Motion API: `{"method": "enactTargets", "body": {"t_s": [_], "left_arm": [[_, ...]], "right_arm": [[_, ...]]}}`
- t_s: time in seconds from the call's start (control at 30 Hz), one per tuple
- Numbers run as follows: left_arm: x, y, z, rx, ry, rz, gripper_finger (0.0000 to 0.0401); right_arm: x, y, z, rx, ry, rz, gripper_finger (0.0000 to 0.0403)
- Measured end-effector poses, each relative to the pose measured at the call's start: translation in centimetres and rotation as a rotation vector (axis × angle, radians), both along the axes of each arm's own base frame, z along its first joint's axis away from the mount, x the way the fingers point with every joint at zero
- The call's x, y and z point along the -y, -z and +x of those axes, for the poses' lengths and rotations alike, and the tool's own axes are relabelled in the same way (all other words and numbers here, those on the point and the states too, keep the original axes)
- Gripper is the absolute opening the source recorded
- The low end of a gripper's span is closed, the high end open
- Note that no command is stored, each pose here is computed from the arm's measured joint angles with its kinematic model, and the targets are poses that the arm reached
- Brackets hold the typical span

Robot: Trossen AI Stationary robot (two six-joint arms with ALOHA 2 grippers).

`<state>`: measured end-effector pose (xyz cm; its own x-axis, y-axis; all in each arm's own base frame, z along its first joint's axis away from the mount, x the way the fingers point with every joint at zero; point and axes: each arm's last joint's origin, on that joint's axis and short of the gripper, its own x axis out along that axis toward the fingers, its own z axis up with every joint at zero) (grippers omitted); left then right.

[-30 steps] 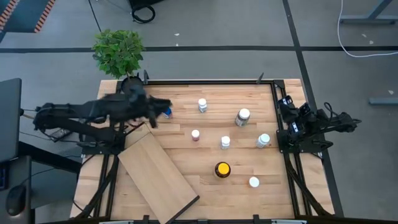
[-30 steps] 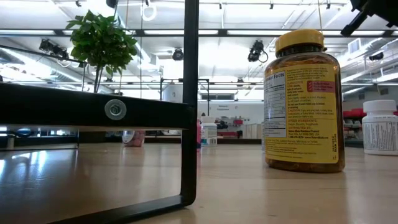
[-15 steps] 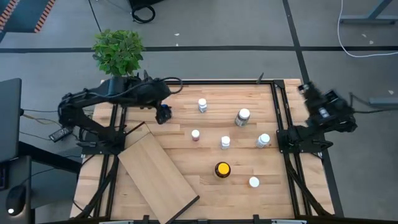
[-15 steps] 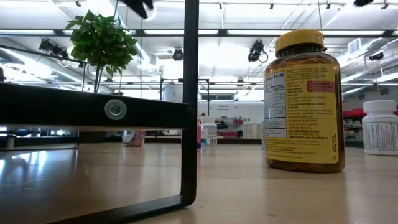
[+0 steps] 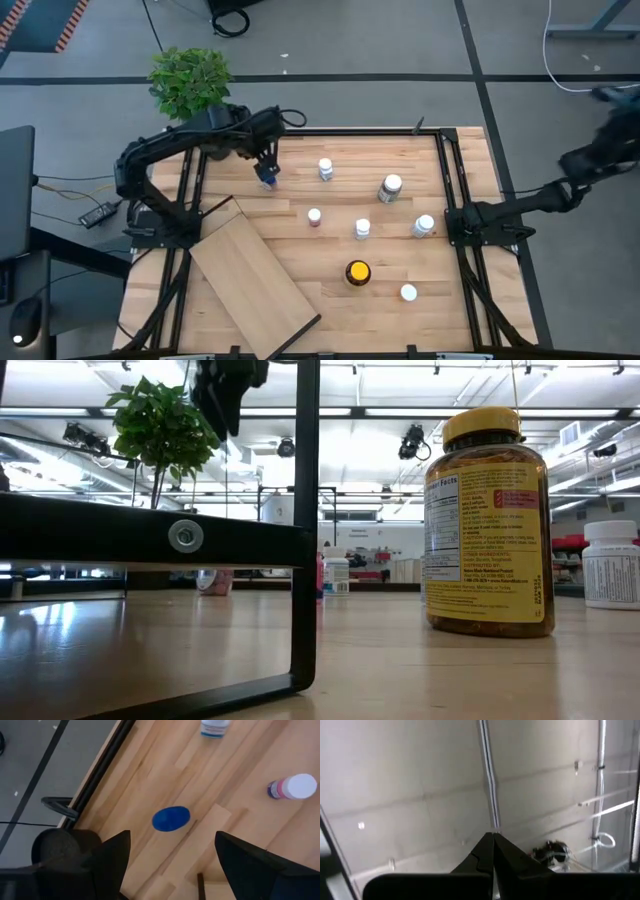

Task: Pick and place medicine bottles onto shelf by color
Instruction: Put the pink pill bottle on the shelf

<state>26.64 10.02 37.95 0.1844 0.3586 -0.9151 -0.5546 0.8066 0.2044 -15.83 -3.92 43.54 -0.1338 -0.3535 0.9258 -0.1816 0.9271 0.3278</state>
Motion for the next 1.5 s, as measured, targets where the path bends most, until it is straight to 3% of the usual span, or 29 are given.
{"method": "enactTargets", "body": {"t_s": [0.3,0.5,0.7,0.97,1.07,1.2,1.27,1.37,1.5], "left_arm": [[-1.3,0.0,0.1,0.038,-0.035,0.014,0.0295],[-1.3,0.0,0.1,0.044,-0.053,0.009,0.0295],[-0.5,0.1,0.2,0.041,-0.037,-0.039,0.0295],[-0.1,0.2,0.1,0.036,-0.072,-0.061,0.0295],[-0.3,0.5,0.3,0.026,-0.078,-0.064,0.0295],[-1.2,1.5,1.1,-0.01,-0.066,-0.067,0.0295],[-1.5,2.3,1.8,-0.046,-0.032,-0.091,0.0295],[-1.9,3.8,2.7,-0.112,0.01,-0.142,0.0295],[-2.3,5.2,3.7,-0.186,0.109,-0.148,0.0295]], "right_arm": [[2.2,-0.7,-11.9,0.364,-0.01,0.064,0.0009],[3.4,0.6,-17.9,0.546,-0.01,0.097,0.0009],[4.1,2.1,-21.7,0.67,-0.01,0.12,0.0009],[4.5,3.1,-23.9,0.732,0.002,0.133,0.0009],[4.6,2.5,-23.8,0.477,0.147,0.218,0.0009],[4.1,-0.2,-18.2,-0.305,0.357,0.265,0.0009],[3.9,-0.6,-14.3,-0.587,0.34,0.209,0.0009],[3.3,-0.7,-9.3,-0.742,0.186,0.104,0.0009],[1.8,-0.8,-3.4,-0.788,0.014,0.001,0.0009]]}}
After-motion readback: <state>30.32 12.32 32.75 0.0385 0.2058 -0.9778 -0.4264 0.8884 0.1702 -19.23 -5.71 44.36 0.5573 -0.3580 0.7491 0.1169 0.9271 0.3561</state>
